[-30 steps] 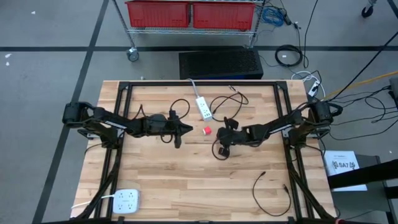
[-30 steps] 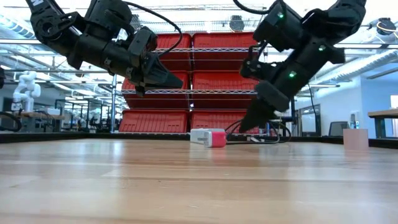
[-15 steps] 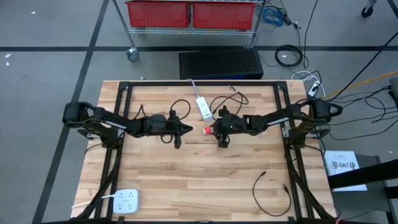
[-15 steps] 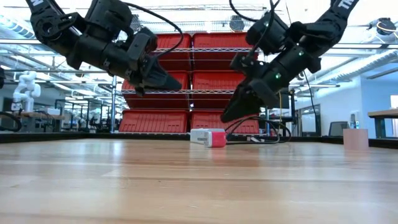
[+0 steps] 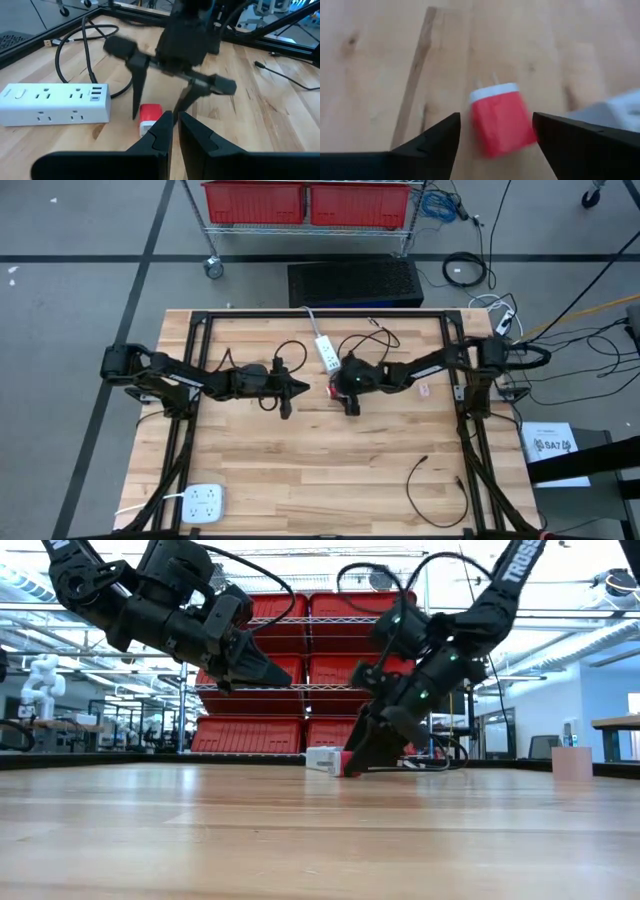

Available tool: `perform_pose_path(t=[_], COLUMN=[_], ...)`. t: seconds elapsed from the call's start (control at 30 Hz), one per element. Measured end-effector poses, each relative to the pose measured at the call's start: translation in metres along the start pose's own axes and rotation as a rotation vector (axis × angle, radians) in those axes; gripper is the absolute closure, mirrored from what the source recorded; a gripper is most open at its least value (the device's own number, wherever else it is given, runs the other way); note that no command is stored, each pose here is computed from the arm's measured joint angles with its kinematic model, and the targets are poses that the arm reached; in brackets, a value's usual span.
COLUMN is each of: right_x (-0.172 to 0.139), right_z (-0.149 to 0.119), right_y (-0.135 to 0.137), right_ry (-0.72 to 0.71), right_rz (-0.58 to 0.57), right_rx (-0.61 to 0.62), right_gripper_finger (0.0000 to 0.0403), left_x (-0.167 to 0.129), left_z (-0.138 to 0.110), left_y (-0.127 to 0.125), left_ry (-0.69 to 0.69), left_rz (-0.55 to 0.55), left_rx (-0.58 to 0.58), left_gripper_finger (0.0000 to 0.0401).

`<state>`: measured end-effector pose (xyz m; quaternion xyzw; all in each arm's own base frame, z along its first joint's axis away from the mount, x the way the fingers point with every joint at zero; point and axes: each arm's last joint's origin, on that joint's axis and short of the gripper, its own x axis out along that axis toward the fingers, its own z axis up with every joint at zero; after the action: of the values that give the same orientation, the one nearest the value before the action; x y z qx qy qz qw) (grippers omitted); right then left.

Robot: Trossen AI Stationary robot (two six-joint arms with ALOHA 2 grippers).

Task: Insert USB
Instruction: Insert the pink charger adapter into the top white outlet extension

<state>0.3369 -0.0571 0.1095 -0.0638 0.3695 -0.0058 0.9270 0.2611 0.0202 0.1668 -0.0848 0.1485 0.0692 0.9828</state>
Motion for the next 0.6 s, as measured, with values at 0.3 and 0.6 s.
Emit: perform_pose_path(t=[0.3,0.6], right_x=[-0.003,-0.059], right_z=[0.002,0.038], right_y=[-0.001,-0.010], right_ry=[0.097,0.171], right_rz=[0.051,-0.094], right_rx=[0.077,0.001], right_gripper_finger=[0.0262,0.0283], left_x=[0.000,0.000], left_z=[-0.002,-0.003], left_y=[0.000,0.000], left_ry=[0.026,0.026], left_rz=[0.004,0.002], left_rx=[0.001,0.001], left_gripper_finger=[0.0366,0.0366])
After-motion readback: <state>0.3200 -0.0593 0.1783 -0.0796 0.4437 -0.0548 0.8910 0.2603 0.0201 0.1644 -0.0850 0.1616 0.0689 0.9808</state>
